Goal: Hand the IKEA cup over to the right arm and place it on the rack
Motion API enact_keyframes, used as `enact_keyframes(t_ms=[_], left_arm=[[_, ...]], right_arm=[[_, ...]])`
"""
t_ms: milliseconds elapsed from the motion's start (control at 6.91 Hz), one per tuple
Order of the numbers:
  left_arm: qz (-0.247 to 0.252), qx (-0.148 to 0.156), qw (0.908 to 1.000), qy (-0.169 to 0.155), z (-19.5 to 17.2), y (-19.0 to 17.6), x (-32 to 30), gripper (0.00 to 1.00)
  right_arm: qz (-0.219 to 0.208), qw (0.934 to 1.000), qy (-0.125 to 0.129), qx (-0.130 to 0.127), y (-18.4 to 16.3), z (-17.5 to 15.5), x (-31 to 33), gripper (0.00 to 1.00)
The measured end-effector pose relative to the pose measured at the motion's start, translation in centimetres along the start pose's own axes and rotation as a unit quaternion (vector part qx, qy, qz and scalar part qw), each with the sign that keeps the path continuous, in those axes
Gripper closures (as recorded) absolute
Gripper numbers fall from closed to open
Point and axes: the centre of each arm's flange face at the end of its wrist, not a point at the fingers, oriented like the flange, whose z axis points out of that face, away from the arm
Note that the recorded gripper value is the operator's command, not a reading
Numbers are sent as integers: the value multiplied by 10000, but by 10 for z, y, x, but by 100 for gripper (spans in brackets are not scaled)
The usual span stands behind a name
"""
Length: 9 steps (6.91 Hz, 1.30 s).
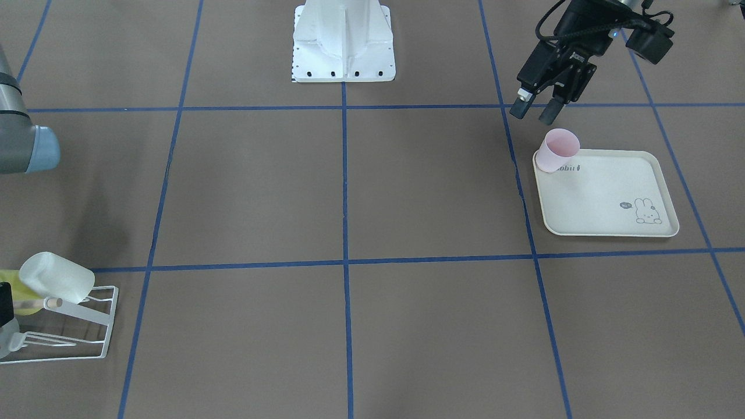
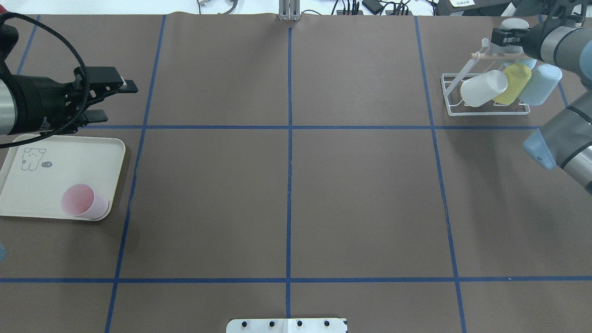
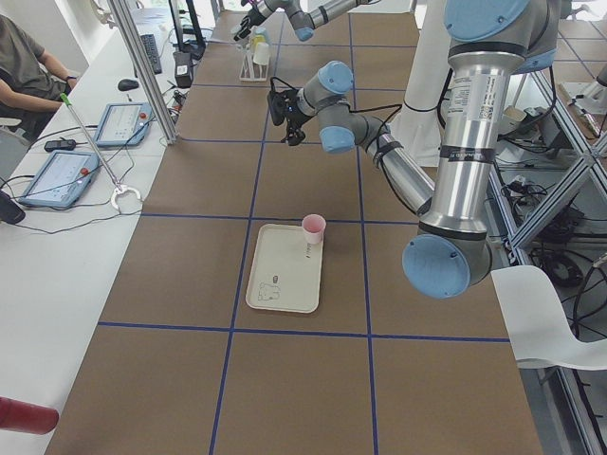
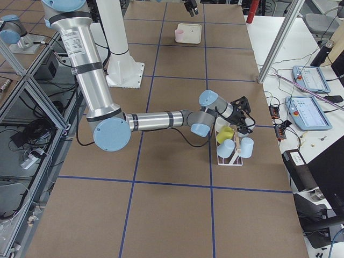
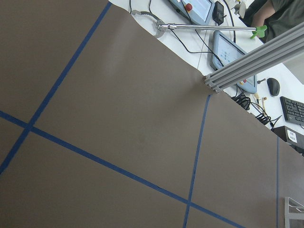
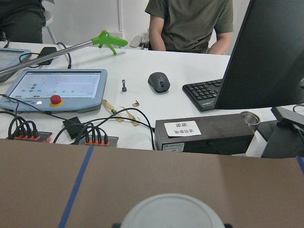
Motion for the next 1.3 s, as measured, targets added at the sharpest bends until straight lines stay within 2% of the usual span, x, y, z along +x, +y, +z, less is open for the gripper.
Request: enact_keyframes(t_ms=[434,579,724,1303], left_arm=[[1,-8,10000,26,-2,1,2,0],[2,-8,10000,35,-2,1,2,0],[3,-6,10000,47,-4,1,3,0],[10,-4,10000,60,-7,2,3,0]], right_arm=[[54,9999,149,58,-6,-5,23,100],[61,9998,165,61,-6,-5,26,44],[71,9998,165,64,-7,-6,26,0],[124,9997,156,145,-14,-12,29,0]])
